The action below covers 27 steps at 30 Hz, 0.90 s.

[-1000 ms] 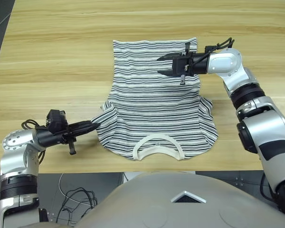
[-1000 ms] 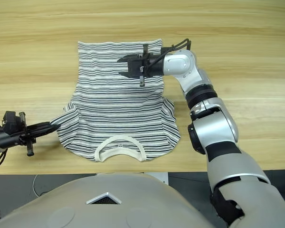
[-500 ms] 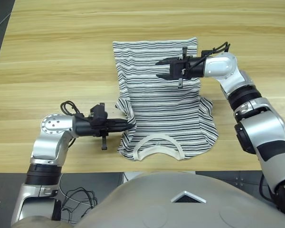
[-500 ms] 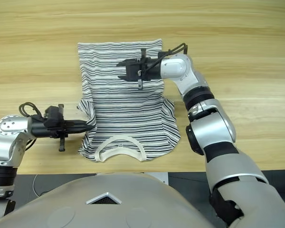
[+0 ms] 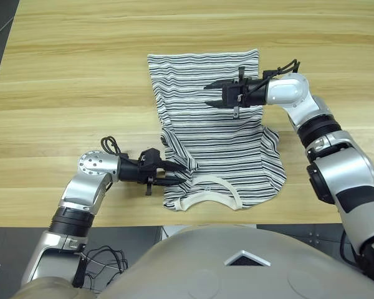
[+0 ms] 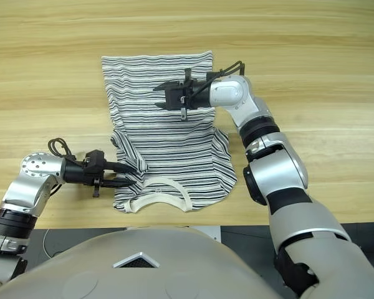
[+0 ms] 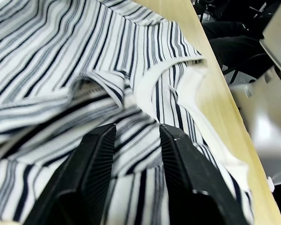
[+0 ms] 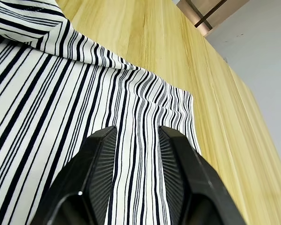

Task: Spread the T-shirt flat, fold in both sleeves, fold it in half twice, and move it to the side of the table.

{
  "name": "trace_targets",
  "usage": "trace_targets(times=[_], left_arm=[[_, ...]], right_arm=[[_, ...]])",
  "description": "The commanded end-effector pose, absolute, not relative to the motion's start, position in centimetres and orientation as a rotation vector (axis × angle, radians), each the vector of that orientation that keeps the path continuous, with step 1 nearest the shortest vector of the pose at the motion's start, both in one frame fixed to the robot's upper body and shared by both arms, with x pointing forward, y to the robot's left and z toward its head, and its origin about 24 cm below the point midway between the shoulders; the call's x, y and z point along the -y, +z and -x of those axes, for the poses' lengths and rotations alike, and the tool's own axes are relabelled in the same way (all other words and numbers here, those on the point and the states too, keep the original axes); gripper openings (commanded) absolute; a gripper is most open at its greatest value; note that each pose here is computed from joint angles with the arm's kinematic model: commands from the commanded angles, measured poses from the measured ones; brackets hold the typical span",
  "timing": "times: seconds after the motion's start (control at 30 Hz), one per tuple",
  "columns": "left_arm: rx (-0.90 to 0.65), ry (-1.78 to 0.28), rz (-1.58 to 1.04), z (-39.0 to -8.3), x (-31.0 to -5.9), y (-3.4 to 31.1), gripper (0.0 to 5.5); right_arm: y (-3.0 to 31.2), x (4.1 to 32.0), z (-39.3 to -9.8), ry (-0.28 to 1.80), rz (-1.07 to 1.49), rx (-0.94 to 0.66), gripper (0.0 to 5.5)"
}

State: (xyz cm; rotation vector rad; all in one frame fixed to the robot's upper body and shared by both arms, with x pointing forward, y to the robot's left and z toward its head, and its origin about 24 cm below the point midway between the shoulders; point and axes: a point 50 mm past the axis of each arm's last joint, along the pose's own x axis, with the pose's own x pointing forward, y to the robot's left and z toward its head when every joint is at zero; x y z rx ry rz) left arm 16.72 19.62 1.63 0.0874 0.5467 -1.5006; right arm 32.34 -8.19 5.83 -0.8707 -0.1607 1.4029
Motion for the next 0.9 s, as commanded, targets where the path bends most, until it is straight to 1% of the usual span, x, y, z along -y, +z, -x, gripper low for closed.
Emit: trace_targets(times=[0.03,0.1,0.17,0.2,0.27,0.33,0.4,0.43,0.47,0.5,0.53,0.6,0.63,0.8,0.9], left_arm=[[-0.47,-1.545,-0.083,-16.6,-19.6,3.3,2.36],[-0.441,-1.538,-0.081,-16.8,-19.6,3.6,2.65],[-0.4,-1.521,-0.075,-17.0,-19.7,4.2,2.95],[-0.373,-1.509,-0.07,-17.2,-19.8,4.6,3.15],[-0.272,-1.456,-0.072,-18.0,-20.3,5.9,3.18],[-0.164,-1.347,-0.065,-19.2,-21.4,7.2,3.18],[-0.091,-1.236,-0.059,-20.5,-22.6,8.3,3.18],[-0.064,-1.183,-0.067,-21.0,-23.2,8.9,3.18],[-0.046,-1.144,-0.071,-21.4,-23.7,9.3,3.21],[-0.031,-1.112,-0.084,-21.7,-24.1,9.8,3.21],[-0.021,-1.089,-0.095,-21.9,-24.4,10.1,3.21],[-0.009,-1.065,-0.108,-22.0,-24.6,10.6,3.21],[-0.007,-1.056,-0.116,-21.9,-24.7,10.8,3.21],[-0.009,-1.041,-0.126,-21.4,-24.6,11.0,3.21],[-0.007,-1.035,-0.124,-21.2,-24.5,11.0,3.21]], right_arm=[[6.8,8.7,-32.6,1.386,0.867,0.201,1.62],[7.2,9.0,-32.8,1.375,0.869,0.207,1.62],[8.0,10.2,-33.3,1.324,0.837,0.197,1.62],[8.7,11.0,-33.8,1.287,0.789,0.184,1.62],[10.4,13.7,-35.1,1.175,0.576,0.09,1.62],[11.5,17.2,-35.8,1.115,0.323,-0.103,1.62],[11.4,20.8,-35.3,1.078,0.157,-0.319,1.62],[10.8,22.8,-34.3,1.077,0.142,-0.435,1.62],[10.1,24.5,-33.0,1.077,0.118,-0.554,1.81],[9.4,25.9,-31.2,1.122,0.13,-0.674,1.94],[8.7,26.8,-29.5,1.16,0.138,-0.77,2.1],[8.1,27.4,-27.2,1.203,0.131,-0.89,2.5],[8.0,27.5,-26.7,1.21,0.119,-0.923,2.56],[7.6,27.6,-25.1,1.215,0.084,-0.995,3.46],[6.4,27.2,-24.6,1.216,0.054,-1.018,3.46]])
